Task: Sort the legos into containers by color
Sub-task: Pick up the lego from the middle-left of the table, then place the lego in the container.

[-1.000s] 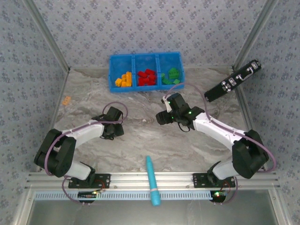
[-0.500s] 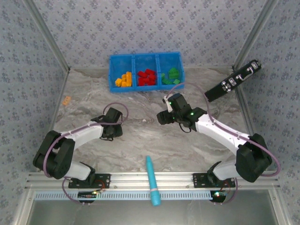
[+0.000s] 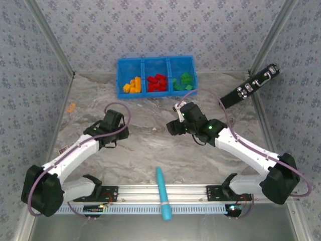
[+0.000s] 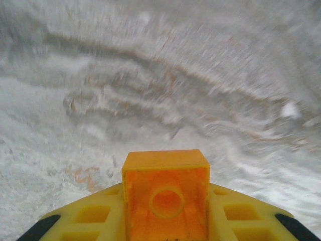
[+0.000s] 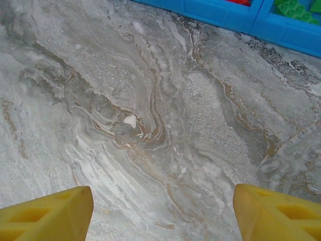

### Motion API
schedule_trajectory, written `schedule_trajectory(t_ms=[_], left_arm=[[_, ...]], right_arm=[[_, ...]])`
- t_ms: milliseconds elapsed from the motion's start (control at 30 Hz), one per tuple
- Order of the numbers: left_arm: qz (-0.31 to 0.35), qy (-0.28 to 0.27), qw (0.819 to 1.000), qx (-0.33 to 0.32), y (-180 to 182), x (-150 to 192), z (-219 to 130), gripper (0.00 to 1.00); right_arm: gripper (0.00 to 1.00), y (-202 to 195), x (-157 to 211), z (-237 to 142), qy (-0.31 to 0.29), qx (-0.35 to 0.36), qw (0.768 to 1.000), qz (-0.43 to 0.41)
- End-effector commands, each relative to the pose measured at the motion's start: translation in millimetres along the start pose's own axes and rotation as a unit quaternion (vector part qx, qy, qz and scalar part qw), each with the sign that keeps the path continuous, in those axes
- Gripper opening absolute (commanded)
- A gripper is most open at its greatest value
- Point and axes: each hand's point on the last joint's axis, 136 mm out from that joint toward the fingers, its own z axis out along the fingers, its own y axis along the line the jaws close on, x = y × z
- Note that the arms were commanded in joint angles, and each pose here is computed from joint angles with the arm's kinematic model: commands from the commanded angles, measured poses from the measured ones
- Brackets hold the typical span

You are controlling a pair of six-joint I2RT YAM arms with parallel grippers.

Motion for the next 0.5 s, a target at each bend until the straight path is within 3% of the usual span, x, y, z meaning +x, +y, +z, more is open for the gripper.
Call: schedule_trajectory(t_ms=[0, 200, 467], left_arm=[[0.024, -0.048, 0.998, 0.041, -26, -45, -35, 0.33], [0.071, -0.104, 0.99, 0.065, -61, -111, -61, 0.32], [0.078, -0.172, 0.976, 0.106, -96, -188, -77, 0.31]], right_arm=[[0.76, 0, -6, -22, -0.012, 0.018, 1.0, -0.004], [0.79, -10, -7, -49, -0.03, 0.041, 0.999, -0.007], [0.88, -32, 15, -61, -0.028, 0.072, 0.997, 0.017]])
